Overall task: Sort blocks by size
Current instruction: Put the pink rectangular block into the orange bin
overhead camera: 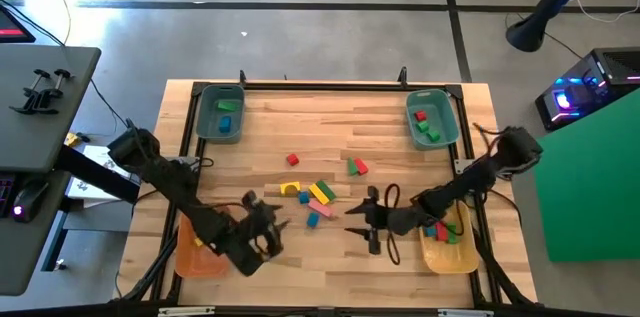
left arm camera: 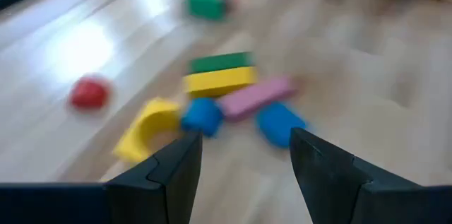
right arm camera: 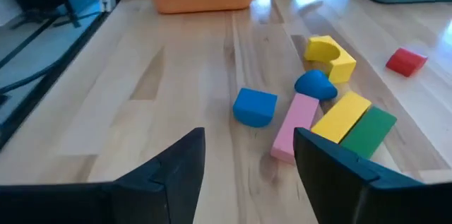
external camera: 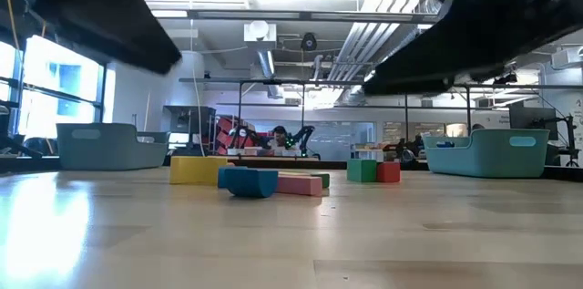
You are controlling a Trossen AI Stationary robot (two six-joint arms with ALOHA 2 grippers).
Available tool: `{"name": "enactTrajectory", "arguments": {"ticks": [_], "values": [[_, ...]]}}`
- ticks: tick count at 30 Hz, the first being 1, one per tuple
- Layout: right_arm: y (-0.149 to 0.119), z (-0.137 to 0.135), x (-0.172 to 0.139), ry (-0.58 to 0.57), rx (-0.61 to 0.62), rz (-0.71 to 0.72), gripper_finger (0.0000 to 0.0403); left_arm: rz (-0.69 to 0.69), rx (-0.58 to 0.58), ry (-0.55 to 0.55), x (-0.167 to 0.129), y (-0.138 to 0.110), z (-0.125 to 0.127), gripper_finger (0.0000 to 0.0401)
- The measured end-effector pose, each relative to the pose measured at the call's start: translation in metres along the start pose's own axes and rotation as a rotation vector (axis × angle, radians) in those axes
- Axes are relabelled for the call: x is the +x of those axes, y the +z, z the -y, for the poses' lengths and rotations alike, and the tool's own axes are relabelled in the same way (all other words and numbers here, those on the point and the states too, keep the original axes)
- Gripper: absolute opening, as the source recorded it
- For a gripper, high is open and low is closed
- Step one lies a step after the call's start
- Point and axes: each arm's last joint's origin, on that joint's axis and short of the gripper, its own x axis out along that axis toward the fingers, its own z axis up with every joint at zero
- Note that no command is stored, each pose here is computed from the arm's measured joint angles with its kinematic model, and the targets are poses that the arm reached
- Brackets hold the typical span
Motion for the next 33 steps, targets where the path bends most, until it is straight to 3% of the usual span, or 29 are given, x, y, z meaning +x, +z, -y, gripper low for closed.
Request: {"name": "enactTrajectory", "arguments": {"ticks": [4, 8, 10, 14, 18, 20, 24, 28, 33], "values": [[-0.007, 0.001, 0.008, -0.004, 0.012, -0.001, 0.0211, -0.066, -0.123, 0.096, 0.021, -0.001, -0.019, 0.0200], [-0.008, -0.001, 0.006, 0.001, 0.001, -0.021, 0.0211, -0.183, -0.140, 0.095, 0.052, 0.011, -0.033, 0.0200], [-0.008, -0.002, 0.001, 0.003, -0.019, -0.047, 0.0211, -0.193, -0.050, 0.021, 0.068, 0.022, -0.034, 0.0200], [-0.004, 0.000, -0.017, -0.010, -0.040, -0.147, 0.0211, -0.081, 0.203, -0.143, 0.088, 0.044, -0.027, 0.0200], [0.001, 0.004, -0.038, -0.041, 0.018, -0.231, 0.0211, -0.062, 0.351, -0.418, 0.105, 0.063, -0.030, 0.0200], [0.003, 0.006, -0.045, -0.073, 0.035, -0.239, 0.0211, -0.056, 0.388, -0.513, 0.114, 0.066, -0.032, 0.0200], [0.006, 0.007, -0.049, -0.117, 0.033, -0.210, 0.0211, 0.011, 0.599, -0.656, 0.130, 0.053, -0.021, 0.0200], [0.006, 0.007, -0.049, -0.120, 0.031, -0.209, 0.0211, -0.027, 0.585, -0.675, 0.146, 0.041, -0.005, 0.0200], [0.006, 0.007, -0.049, -0.125, 0.044, -0.212, 0.0211, -0.168, 0.614, -0.599, 0.167, 0.032, 0.008, 0.0200]]}}
